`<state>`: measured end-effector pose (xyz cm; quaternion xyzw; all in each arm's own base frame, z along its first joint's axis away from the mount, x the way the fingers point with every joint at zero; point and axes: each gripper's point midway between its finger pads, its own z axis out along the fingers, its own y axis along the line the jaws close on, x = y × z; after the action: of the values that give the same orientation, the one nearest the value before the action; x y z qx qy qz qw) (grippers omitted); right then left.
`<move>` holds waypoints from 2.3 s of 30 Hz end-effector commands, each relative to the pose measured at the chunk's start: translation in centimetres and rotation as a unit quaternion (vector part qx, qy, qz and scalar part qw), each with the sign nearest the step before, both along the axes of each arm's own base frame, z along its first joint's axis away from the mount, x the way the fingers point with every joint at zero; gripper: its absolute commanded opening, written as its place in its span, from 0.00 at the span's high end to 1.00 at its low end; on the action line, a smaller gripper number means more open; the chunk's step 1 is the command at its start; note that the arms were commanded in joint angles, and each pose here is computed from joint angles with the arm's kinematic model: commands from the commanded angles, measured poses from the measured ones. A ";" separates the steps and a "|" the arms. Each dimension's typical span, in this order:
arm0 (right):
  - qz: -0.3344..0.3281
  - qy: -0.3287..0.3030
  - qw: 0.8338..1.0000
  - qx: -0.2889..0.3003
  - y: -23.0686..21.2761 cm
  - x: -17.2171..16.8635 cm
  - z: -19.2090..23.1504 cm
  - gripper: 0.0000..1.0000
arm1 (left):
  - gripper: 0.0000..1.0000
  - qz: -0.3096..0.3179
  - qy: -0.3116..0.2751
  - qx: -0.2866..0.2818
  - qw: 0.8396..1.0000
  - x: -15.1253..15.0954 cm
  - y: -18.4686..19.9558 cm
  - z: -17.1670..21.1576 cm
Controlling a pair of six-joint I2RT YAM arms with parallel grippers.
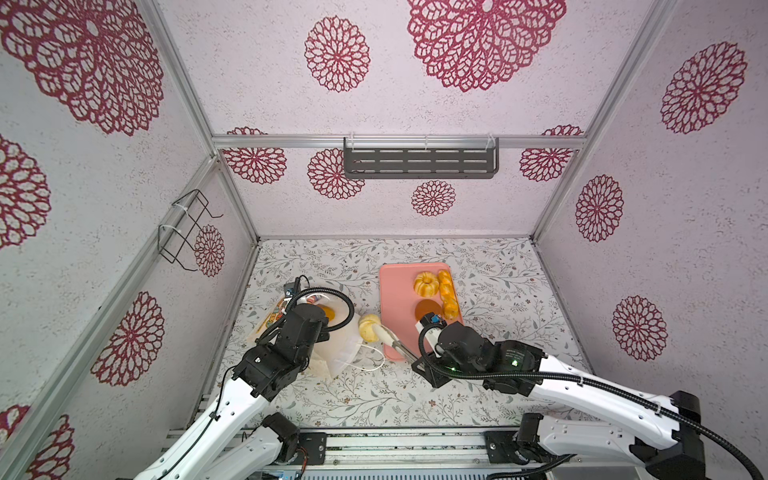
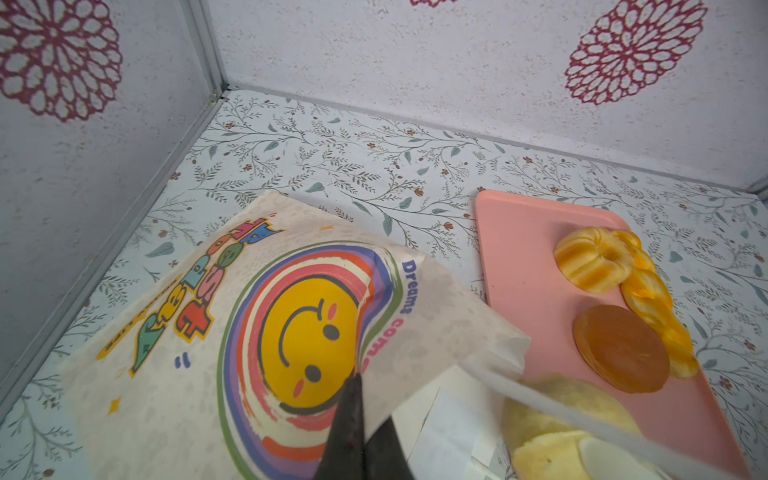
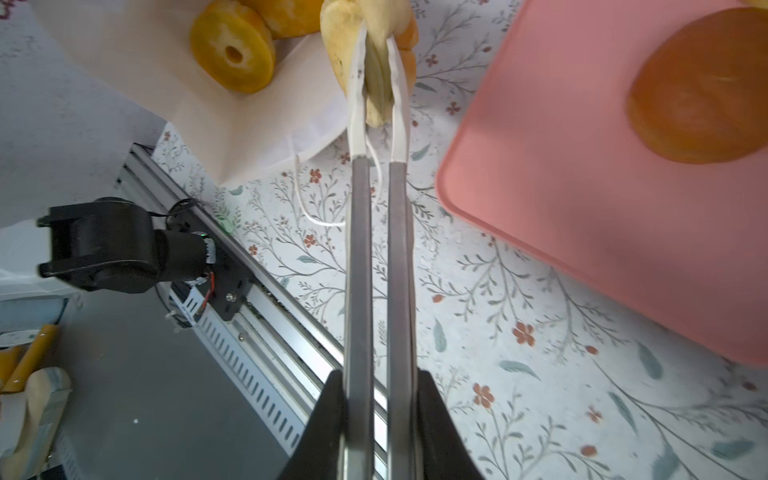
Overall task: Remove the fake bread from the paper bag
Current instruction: 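Lift the pale yellow bun out of the bag over the pink tray, then lower the bun onto the pink tray and open the right tongs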
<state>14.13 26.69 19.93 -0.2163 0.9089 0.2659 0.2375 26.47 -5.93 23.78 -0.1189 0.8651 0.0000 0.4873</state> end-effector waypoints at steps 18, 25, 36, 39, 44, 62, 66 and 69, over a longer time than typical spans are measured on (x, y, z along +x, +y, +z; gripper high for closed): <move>-0.126 -0.148 0.934 -0.299 -5.8 16.5 -1.4 1.00 | 1.00 0.051 -0.004 -0.006 0.999 -1.8 2.5 1.0; -0.091 -0.157 0.920 -0.348 -3.3 17.5 -3.4 1.00 | 1.00 0.053 -0.004 0.001 0.999 -2.4 3.1 0.7; -0.022 -0.140 0.912 -0.386 0.3 14.0 -6.6 0.97 | 1.00 0.053 0.005 0.015 0.998 -2.2 3.1 0.3; -0.013 -0.124 0.915 -0.383 0.6 13.0 -6.9 0.88 | 1.00 0.052 0.003 0.014 0.999 -2.3 3.1 0.4; -0.012 -0.094 0.923 -0.372 0.3 11.8 -7.4 0.70 | 1.00 0.053 0.005 0.013 0.999 -2.5 3.2 0.2; -0.005 -0.057 0.920 -0.389 -1.0 10.2 -6.6 0.64 | 1.00 0.055 0.006 0.004 0.998 -3.3 3.6 -0.4; -0.005 -0.044 0.922 -0.384 -1.4 9.5 -6.3 0.64 | 1.00 0.053 0.006 0.002 0.999 -3.3 3.5 -0.5; 0.001 -0.031 0.928 -0.372 -1.4 8.8 -6.0 0.63 | 1.00 0.051 0.008 0.002 0.999 -3.2 3.5 -0.5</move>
<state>23.83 25.76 11.52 -0.3136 0.9281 -0.1187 0.1616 23.42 -2.77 23.73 -0.1559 0.8602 0.0238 0.4850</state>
